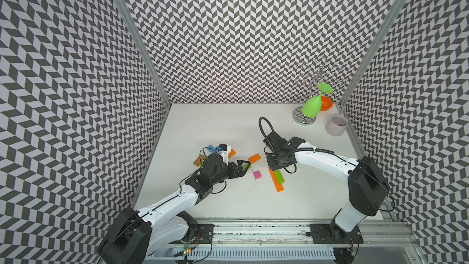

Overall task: Assemble a small pinwheel with lego
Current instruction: Pick up the lego brick from the center of the board.

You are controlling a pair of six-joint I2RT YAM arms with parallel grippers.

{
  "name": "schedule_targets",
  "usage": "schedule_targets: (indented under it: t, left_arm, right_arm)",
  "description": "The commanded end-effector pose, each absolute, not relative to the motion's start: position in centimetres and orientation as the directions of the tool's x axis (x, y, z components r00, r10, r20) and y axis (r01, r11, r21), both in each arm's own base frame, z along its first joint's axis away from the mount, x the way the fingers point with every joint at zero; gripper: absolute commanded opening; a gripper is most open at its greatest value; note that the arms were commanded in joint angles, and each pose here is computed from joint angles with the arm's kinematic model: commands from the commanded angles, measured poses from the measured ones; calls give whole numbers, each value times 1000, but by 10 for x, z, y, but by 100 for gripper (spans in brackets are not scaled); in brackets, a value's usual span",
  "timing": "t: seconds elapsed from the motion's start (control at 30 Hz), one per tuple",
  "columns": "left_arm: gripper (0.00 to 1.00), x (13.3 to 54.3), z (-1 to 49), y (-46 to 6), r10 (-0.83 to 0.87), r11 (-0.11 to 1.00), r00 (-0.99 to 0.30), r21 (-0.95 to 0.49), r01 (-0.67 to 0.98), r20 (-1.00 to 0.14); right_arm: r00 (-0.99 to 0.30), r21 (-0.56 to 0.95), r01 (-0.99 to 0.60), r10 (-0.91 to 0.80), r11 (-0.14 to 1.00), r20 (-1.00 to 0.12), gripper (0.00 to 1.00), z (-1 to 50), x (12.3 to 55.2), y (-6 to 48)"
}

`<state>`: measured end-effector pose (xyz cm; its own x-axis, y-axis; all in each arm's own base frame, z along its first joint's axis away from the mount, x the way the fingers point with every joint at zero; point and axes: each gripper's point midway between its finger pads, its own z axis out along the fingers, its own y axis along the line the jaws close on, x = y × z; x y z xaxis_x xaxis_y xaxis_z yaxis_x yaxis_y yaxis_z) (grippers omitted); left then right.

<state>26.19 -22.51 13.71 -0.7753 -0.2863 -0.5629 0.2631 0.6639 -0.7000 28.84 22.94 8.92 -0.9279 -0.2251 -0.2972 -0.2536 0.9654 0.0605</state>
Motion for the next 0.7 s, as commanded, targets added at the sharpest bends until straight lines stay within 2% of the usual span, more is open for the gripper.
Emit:
schedule_targets:
  t: [0.0, 0.2, 0.4, 0.67]
  left_arm:
    - [96, 283, 156, -231, -272, 659, -745, -682, 317, -609]
    - [95, 320, 162, -241, -277, 634, -742, -697, 336, -610]
    - [95, 349, 166, -245, -298, 597, -749, -728, 337, -591]
    - [95, 352, 159, -241, -300, 606, -754, -727, 322, -584]
  right_arm:
    - [-910, 103, -279, -228, 955, -345, 37, 94, 314, 240]
    - [-917, 99, -257, -211, 961, -338, 30, 82, 342, 246]
    - [-923, 101, -266, -224, 959, -312, 26, 70, 353, 257]
    - [-933, 86, -270, -238, 959, -272, 23, 48, 355, 259]
